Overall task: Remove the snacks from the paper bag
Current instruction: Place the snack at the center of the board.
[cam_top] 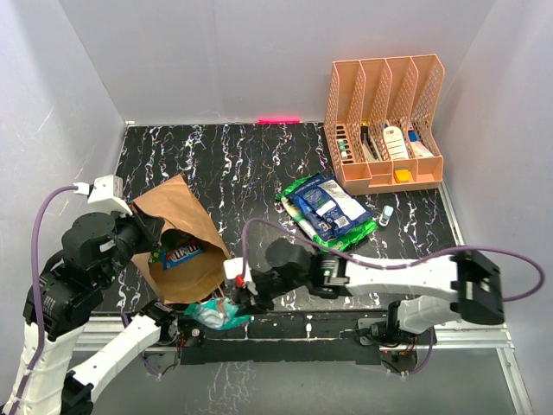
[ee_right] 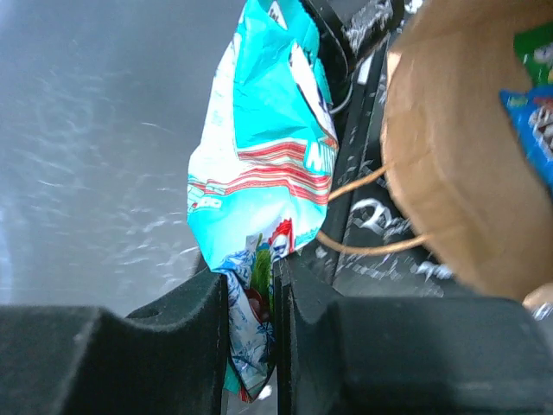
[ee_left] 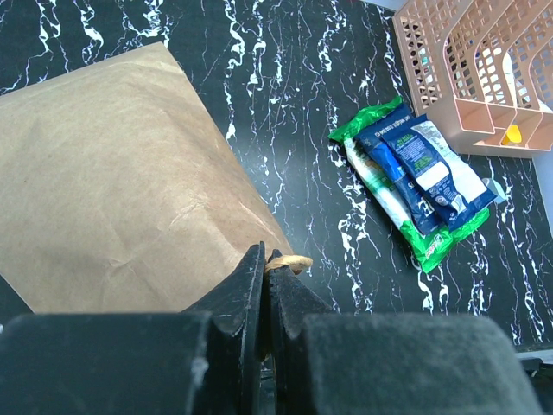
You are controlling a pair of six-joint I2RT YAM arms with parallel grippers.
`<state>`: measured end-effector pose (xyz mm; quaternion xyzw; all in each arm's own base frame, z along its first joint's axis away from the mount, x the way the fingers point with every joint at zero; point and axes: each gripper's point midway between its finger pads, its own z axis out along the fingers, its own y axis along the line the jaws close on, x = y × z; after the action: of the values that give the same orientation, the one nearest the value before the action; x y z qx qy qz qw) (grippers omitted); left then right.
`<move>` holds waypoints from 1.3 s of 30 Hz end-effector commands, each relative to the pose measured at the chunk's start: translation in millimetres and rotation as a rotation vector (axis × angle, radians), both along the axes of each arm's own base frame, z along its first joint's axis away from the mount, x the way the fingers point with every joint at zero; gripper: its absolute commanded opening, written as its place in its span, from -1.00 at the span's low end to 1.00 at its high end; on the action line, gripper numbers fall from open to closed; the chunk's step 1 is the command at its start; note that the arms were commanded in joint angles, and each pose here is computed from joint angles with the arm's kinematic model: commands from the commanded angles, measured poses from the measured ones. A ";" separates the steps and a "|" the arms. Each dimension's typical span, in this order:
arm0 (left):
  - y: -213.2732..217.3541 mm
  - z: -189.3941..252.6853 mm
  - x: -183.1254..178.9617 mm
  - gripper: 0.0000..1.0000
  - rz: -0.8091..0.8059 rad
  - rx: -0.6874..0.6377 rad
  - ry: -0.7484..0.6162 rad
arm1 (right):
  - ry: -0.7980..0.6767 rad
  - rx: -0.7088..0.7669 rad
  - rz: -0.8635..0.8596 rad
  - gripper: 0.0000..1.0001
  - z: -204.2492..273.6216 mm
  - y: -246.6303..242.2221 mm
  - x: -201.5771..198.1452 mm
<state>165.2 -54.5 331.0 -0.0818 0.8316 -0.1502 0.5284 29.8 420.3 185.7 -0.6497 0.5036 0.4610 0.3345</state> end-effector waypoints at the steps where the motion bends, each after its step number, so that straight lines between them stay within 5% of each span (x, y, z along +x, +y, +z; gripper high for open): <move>1: -3.9 6.9 1.1 -1.00 -0.020 -0.020 -0.040 | 0.224 -0.064 -0.230 -0.85 28.8 -45.1 1.3; 3: -3.9 6.1 0.9 -1.00 -0.021 -0.021 -0.040 | 0.168 -0.105 -0.437 -0.85 24.8 -73.2 30.3; 7: -2.7 7.2 0.3 -1.00 -0.016 -0.021 -0.043 | -0.098 -0.162 -1.130 -0.85 43.7 -172.1 129.4; 13: -2.3 7.4 1.2 -1.00 -0.011 -0.019 -0.042 | -0.432 -0.080 -1.489 -0.85 125.5 -248.6 178.3; 20: -6.8 8.0 3.7 -1.00 -0.022 -0.027 -0.032 | -0.708 -0.135 -1.591 -0.85 151.2 -275.5 245.0; 28: -1.6 10.6 0.7 -1.00 0.000 -0.029 -0.034 | -0.868 -0.420 -1.553 -0.85 105.8 -277.3 322.2; 39: -0.4 14.8 1.1 -1.00 0.011 -0.039 -0.044 | -0.892 -0.652 -1.569 -0.85 28.4 -270.1 353.6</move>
<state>164.7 -55.1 330.2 -0.0883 0.8295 -0.1563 0.5289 372.9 150.2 200.9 -0.3562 0.7277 -0.3321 0.4829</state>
